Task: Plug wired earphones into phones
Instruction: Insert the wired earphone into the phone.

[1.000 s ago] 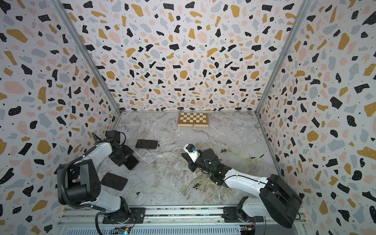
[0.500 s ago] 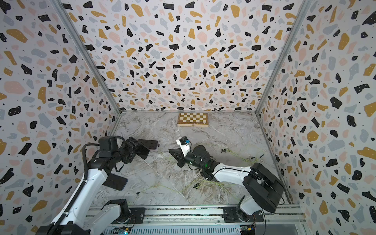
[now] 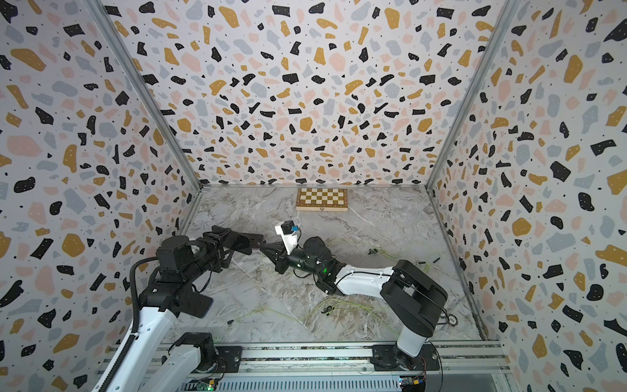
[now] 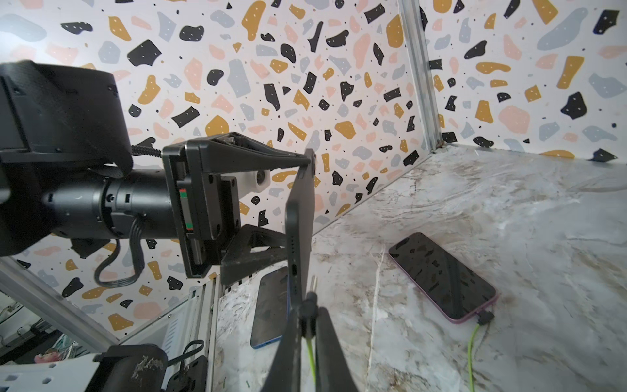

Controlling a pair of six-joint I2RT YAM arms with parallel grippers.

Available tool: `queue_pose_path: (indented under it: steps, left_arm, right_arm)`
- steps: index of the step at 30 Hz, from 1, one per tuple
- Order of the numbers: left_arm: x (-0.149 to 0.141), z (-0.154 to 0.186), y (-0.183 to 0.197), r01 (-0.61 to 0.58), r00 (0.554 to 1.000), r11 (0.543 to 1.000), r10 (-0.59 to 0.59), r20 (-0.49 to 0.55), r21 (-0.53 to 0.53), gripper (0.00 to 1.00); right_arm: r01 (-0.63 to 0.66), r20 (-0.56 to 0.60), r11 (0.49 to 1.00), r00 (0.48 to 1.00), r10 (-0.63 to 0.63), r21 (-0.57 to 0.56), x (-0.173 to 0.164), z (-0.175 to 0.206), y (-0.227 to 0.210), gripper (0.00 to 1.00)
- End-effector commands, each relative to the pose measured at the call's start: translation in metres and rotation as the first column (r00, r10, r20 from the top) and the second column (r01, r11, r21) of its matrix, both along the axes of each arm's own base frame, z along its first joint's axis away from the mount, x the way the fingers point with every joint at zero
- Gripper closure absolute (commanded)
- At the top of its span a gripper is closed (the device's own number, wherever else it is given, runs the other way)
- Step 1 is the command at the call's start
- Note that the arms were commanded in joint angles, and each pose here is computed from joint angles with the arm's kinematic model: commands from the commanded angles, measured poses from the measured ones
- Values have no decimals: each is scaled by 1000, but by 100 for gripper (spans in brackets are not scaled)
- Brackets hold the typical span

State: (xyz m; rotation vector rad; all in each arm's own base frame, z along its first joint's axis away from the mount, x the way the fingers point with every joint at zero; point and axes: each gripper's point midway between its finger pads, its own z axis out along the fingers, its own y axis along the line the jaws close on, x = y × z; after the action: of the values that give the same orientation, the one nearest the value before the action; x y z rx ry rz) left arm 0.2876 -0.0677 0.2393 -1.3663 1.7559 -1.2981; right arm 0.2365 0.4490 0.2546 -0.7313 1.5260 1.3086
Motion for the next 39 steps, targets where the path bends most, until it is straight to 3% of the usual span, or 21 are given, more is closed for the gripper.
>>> queue_pose_path:
  steps: [1, 27, 39]
  left_arm:
    - [0, 28, -4, -5, 996, 999, 9, 94, -46, 48]
    - [-5, 31, -9, -1, 998, 999, 3, 66, -36, 48]
    - [-9, 29, -9, 29, 998, 998, -33, 62, 64, 49]
  right_arm:
    - [-9, 53, 1000, 999, 8, 18, -3, 18, 8, 100]
    - [16, 90, 997, 996, -9, -79, -1, 6, 25, 100]
    - [-32, 14, 983, 999, 35, -182, -1, -8, 30, 100]
